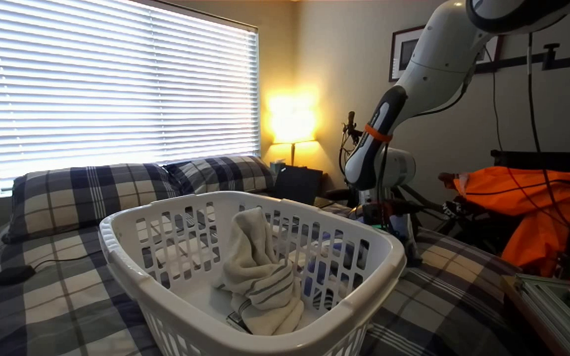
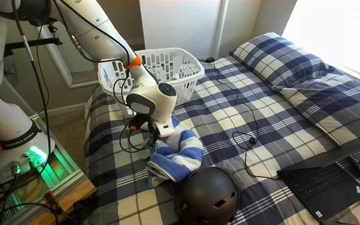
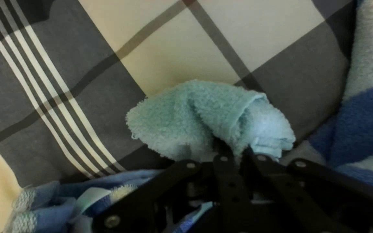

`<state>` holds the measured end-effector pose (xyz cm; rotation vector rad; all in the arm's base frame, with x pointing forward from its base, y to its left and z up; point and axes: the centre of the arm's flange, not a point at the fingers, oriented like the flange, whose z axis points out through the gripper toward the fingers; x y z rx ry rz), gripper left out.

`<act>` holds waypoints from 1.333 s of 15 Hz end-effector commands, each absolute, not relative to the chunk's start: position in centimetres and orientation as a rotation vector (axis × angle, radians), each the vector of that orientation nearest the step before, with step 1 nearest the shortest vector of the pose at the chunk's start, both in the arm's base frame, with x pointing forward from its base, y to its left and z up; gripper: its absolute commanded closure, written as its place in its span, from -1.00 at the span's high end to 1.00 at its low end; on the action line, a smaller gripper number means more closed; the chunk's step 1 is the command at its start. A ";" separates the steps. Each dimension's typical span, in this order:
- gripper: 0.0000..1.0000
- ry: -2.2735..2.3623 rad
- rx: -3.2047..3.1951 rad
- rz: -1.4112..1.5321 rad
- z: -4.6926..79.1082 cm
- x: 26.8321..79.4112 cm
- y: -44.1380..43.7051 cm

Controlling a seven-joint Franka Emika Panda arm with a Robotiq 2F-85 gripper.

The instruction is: Put the blue cloth in the basket

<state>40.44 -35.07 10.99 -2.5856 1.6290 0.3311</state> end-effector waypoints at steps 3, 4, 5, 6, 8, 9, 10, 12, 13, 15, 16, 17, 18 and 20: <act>-0.96 1.463 -2.855 0.041 18.3 39.8 -30.4; -0.96 1.416 -2.915 -0.002 19.4 39.8 -29.6; -0.96 1.365 -2.973 -0.047 20.3 39.9 -28.9; -0.96 1.320 -3.031 -0.099 21.3 40.0 -28.3; -0.96 1.218 -3.138 -0.204 23.0 40.0 -27.1; -0.96 1.160 -3.186 -0.260 23.9 40.0 -26.4; -0.96 1.098 -3.229 -0.325 24.6 39.9 -26.0; -0.96 1.004 -3.271 -0.422 26.1 39.8 -25.1; -0.96 0.990 -3.247 -0.377 26.5 39.4 -24.9; -0.84 1.013 -3.248 -0.341 24.4 41.3 -26.7; -0.84 1.009 -3.237 -0.331 24.8 41.0 -26.2; -0.84 1.006 -3.227 -0.329 25.0 40.7 -25.9; -0.84 1.005 -3.219 -0.333 25.2 40.5 -25.7; -0.84 1.004 -3.213 -0.333 25.4 40.3 -25.6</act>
